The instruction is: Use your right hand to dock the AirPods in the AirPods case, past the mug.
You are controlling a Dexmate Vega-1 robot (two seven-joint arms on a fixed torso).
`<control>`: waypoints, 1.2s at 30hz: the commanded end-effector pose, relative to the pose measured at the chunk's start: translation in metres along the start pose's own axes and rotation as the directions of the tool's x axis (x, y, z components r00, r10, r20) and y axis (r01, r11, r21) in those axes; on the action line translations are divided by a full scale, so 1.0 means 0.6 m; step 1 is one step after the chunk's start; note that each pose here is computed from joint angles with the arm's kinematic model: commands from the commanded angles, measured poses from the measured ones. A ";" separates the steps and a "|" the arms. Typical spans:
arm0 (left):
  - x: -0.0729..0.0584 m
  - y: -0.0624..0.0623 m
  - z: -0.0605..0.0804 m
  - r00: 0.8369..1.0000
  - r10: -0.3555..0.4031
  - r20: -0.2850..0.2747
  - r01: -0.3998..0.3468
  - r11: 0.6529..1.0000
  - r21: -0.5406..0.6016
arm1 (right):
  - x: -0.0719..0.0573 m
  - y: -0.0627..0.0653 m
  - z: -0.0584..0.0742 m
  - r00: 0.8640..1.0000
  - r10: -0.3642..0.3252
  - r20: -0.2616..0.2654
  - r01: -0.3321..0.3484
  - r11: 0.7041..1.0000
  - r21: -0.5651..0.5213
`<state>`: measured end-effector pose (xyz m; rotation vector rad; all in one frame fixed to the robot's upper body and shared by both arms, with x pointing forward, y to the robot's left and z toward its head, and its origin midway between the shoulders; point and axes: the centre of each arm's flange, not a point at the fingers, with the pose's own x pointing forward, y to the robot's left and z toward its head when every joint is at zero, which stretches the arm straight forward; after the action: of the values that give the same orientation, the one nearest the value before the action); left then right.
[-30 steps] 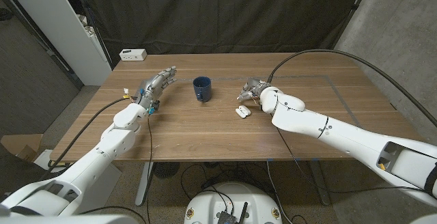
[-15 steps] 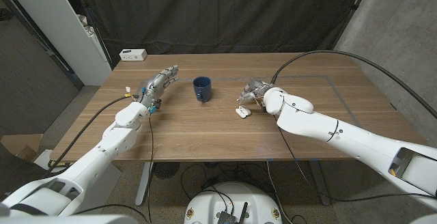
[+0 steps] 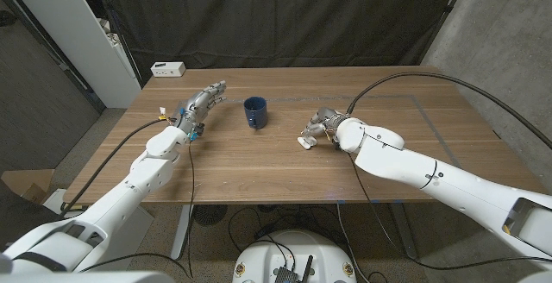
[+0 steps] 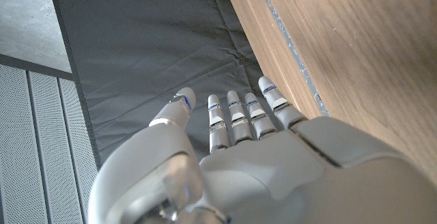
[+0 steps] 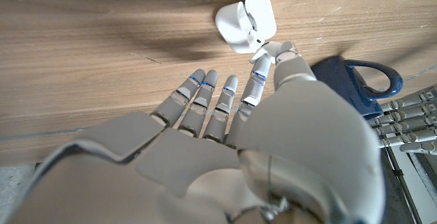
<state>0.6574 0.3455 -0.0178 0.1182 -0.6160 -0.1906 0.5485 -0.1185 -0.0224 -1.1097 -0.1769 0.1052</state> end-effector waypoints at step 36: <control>0.003 -0.009 0.011 1.000 -0.013 0.008 0.013 1.000 0.016 | 0.002 0.050 -0.061 1.000 -0.006 -0.025 0.008 0.995 0.094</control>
<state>0.6571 0.3375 -0.0122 0.1331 -0.6223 -0.2016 0.5550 -0.1337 -0.0550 -1.0142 -0.1446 0.0971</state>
